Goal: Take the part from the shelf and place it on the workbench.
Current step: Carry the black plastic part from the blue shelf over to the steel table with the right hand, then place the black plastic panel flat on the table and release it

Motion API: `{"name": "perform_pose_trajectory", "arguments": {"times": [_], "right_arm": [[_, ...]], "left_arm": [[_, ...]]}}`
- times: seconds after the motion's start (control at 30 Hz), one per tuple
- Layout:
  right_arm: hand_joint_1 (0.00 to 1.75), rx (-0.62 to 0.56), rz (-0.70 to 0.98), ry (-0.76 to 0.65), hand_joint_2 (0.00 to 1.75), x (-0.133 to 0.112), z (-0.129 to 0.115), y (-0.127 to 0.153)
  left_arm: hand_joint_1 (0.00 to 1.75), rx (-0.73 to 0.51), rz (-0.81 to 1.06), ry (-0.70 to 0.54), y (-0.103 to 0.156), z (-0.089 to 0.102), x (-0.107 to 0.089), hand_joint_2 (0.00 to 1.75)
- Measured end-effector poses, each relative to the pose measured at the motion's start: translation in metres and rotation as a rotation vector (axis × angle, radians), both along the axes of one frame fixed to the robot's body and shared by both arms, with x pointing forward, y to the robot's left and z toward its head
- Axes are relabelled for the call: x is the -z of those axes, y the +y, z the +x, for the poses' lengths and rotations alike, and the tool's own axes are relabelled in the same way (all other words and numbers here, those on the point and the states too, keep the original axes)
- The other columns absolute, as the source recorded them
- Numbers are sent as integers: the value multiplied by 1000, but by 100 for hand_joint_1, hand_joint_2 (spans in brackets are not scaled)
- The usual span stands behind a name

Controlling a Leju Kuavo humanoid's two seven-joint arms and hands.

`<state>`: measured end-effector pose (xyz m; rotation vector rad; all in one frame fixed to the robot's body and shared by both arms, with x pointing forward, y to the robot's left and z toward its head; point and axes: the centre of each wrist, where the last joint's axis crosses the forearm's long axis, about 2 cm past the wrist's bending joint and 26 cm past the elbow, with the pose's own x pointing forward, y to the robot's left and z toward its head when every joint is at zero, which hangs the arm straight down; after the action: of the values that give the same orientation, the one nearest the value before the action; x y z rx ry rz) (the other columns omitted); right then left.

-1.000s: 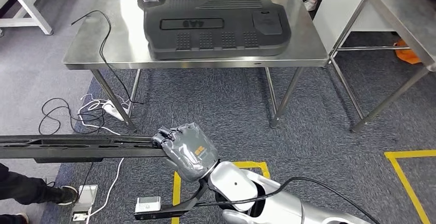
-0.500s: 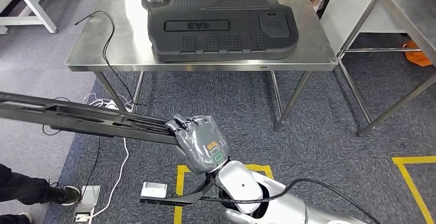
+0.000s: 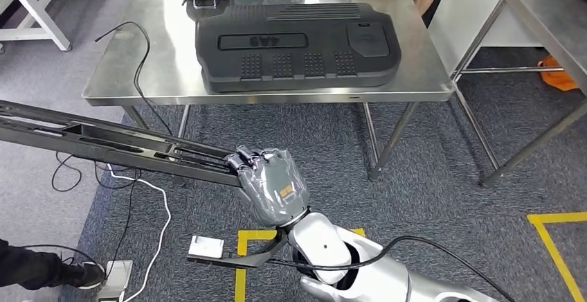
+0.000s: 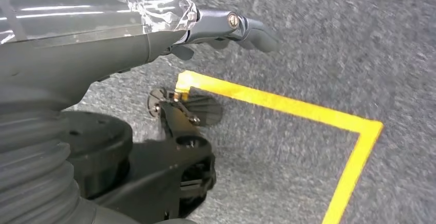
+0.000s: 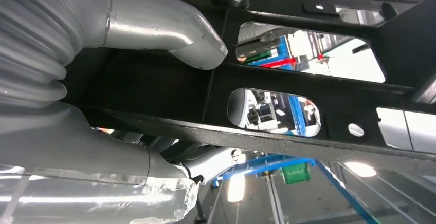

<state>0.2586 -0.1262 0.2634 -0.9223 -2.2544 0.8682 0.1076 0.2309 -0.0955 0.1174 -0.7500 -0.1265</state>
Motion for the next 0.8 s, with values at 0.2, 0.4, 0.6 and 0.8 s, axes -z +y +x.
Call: {"name": "perform_pose_trajectory", "arguments": {"times": [0.2, 0.4, 0.6, 0.8], "right_arm": [[175, 34, 18, -6, 175, 0, 3, -4], [175, 55, 19, -12, 175, 3, 6, -8], [175, 73, 28, -16, 175, 3, 9, -12], [175, 102, 46, -15, 175, 2, 13, -14]], "left_arm": [[0, 0, -2, -3, 0, 3, -1, 175], [0, 1, -6, 0, 0, 4, -1, 175], [0, 1, -6, -4, 0, 5, -1, 175], [0, 1, -3, 0, 1, 2, 0, 175]]}}
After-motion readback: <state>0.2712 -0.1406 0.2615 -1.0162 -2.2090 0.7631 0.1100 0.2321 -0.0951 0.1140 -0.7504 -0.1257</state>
